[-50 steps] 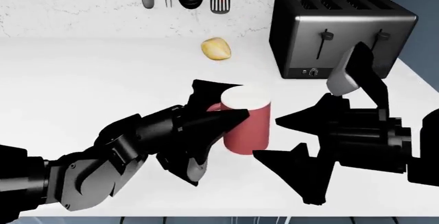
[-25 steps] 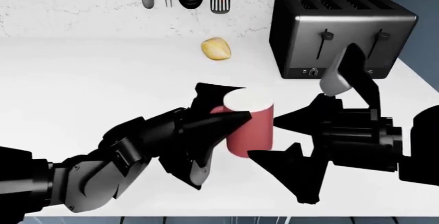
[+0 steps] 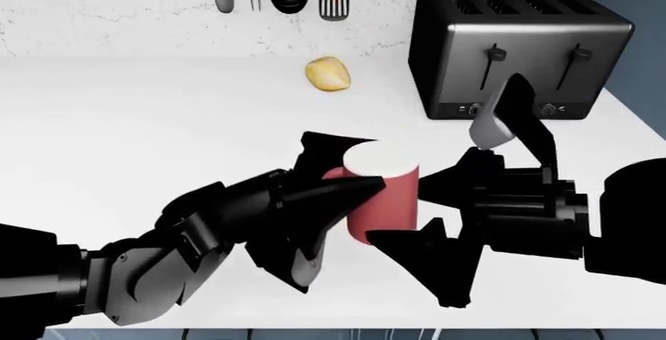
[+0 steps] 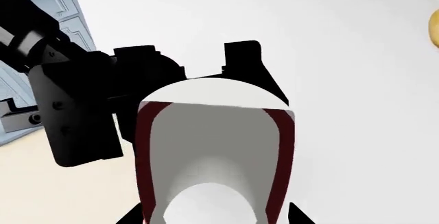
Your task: A wet mug is on the counter and needs to be dried. Pick it up and place it upside down in the open cabinet.
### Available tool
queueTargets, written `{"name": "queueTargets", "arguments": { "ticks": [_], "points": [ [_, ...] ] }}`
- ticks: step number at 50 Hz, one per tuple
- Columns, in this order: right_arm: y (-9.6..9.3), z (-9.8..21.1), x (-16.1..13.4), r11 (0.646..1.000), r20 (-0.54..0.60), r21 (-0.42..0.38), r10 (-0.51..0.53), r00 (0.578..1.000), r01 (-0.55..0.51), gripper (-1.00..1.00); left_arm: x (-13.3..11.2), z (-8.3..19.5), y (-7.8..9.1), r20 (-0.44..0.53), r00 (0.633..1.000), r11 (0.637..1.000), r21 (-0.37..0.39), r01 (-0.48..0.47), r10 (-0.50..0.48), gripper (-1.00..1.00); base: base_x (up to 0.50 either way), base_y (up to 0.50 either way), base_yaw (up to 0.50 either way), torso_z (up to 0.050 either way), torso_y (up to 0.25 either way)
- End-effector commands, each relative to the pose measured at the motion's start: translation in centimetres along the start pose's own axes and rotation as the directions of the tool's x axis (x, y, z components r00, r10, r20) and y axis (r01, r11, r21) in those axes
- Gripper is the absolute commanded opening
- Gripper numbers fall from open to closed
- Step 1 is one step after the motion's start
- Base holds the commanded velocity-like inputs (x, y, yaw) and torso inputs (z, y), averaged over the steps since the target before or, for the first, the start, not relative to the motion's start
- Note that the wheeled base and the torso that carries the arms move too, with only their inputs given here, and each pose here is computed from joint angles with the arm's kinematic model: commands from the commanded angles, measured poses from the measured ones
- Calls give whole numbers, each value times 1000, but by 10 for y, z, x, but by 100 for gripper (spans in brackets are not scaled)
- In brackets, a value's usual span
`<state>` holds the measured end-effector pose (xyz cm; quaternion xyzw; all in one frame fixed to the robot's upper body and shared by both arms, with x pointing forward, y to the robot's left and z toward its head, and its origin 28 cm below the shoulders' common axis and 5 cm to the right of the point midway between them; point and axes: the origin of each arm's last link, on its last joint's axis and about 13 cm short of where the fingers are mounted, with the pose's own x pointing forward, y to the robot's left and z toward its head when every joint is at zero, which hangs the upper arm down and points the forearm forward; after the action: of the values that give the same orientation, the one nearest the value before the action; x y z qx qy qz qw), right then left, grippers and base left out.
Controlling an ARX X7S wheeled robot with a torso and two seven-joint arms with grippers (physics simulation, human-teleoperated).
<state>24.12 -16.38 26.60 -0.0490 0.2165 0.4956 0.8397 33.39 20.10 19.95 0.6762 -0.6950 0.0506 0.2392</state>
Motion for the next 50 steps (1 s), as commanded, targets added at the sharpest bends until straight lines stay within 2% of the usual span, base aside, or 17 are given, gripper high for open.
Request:
{"name": "queueTargets", "arguments": {
  "ticks": [1, 2, 3, 13, 17, 18, 35, 50],
  "points": [
    [-1, 0, 4, 1000, 0, 0, 1, 1000, -1, 100, 2, 1, 0, -3, 1000, 1000, -10, -16, 16, -100, 0, 0, 0, 0, 0],
    [-1, 0, 4, 1000, -1, 0, 2, 1000, -2, 100, 2, 1, 0, -2, 1000, 1000, -10, -16, 15, -100, 0, 0, 0, 0, 0],
    [-1, 0, 5, 1000, 0, 0, 1, 1000, -1, -100, 1, 1, -1, -1, 1000, 1000, -10, -15, 15, -100, 0, 0, 0, 0, 0],
    [0, -1, 4, 1000, 3, -13, -3, 1000, 3, -100, 2, 2, -1, 4, 1000, 1000, -12, -21, 21, -100, 0, 0, 0, 0, 0],
    [0, -1, 4, 1000, 5, -13, -5, 1000, 5, -100, 2, 3, 1, -22, 1000, 999, -37, -9, 8, -100, 0, 0, 0, 0, 0],
    [0, -1, 4, 1000, 5, -13, -5, 1000, 5, -100, 3, 3, 2, -27, 1000, 999, -42, -14, 13, 100, 0, 0, 0, 0, 0],
    [1, -1, -1, 1000, 12, -14, -19, 1000, 20, -100, 6, -13, 7, -90, 995, 999, -6, -32, 32, 100, 0, 0, 0, 0, 0],
    [1, 0, -6, 999, 24, -14, -41, 999, 42, -100, -11, -19, 6, -113, 993, 1000, 17, 23, -21, 100, 0, 0, 0, 0, 0]
  ]
}}
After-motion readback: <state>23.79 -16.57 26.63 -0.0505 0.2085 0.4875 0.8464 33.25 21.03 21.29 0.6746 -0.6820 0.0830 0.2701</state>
